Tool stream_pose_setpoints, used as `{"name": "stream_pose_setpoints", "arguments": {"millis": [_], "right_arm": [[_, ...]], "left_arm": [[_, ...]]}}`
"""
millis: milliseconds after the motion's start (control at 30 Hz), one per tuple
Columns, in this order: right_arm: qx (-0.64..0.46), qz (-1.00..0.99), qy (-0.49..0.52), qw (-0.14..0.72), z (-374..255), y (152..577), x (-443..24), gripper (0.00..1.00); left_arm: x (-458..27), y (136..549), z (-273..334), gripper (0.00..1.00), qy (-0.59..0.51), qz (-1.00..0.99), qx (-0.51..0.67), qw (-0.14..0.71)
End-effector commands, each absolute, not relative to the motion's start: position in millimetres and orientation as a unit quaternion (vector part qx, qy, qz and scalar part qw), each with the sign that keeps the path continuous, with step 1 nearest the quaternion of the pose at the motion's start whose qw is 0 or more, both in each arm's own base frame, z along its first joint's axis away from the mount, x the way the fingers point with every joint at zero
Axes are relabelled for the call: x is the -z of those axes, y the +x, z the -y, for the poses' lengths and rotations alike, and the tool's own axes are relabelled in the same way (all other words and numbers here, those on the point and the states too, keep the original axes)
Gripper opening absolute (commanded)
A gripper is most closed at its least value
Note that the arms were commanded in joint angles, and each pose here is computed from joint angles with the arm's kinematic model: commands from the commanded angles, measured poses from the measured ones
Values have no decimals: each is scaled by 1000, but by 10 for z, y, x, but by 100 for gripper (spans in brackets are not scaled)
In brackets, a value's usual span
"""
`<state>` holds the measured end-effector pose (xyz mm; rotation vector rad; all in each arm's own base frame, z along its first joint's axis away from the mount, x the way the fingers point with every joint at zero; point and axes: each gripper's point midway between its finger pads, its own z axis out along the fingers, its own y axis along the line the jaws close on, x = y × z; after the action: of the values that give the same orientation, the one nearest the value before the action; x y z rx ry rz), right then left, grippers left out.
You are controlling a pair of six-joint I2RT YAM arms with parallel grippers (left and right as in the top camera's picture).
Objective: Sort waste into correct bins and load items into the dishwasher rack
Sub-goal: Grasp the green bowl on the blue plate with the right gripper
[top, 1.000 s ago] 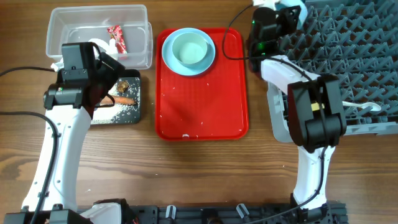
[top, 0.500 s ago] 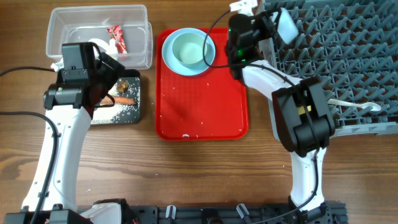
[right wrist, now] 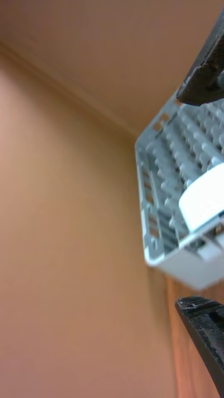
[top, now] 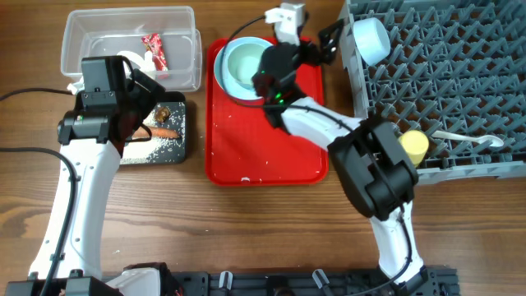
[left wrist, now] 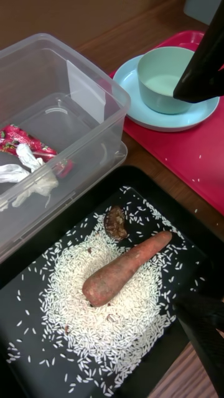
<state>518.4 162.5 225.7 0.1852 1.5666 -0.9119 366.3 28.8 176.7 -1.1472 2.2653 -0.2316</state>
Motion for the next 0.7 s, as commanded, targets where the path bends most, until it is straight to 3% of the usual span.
{"name": "stream_pose_setpoints", "arguments": {"millis": [0, 167, 267, 500, 667], "right_arm": [[355, -674, 81, 643, -1817, 5191, -2294, 100], [295, -674, 80, 672, -1934, 5238, -2452, 100], [180, -724, 32, 665, -2199, 5324, -2382, 100], [-246, -842, 82, 473, -2224, 5203, -2248, 100], [-301, -868, 222, 326, -1839, 5076, -1770, 100]], "left_arm": [[-1743, 3661, -282, 100, -425, -853, 84, 290], [-1742, 3660, -282, 100, -425, -853, 84, 290], [-1742, 3660, -282, 100, -425, -853, 84, 290], [-1742, 3660, -282, 100, -425, -853, 84, 290], [-1742, 3660, -282, 100, -425, -853, 84, 290]]}}
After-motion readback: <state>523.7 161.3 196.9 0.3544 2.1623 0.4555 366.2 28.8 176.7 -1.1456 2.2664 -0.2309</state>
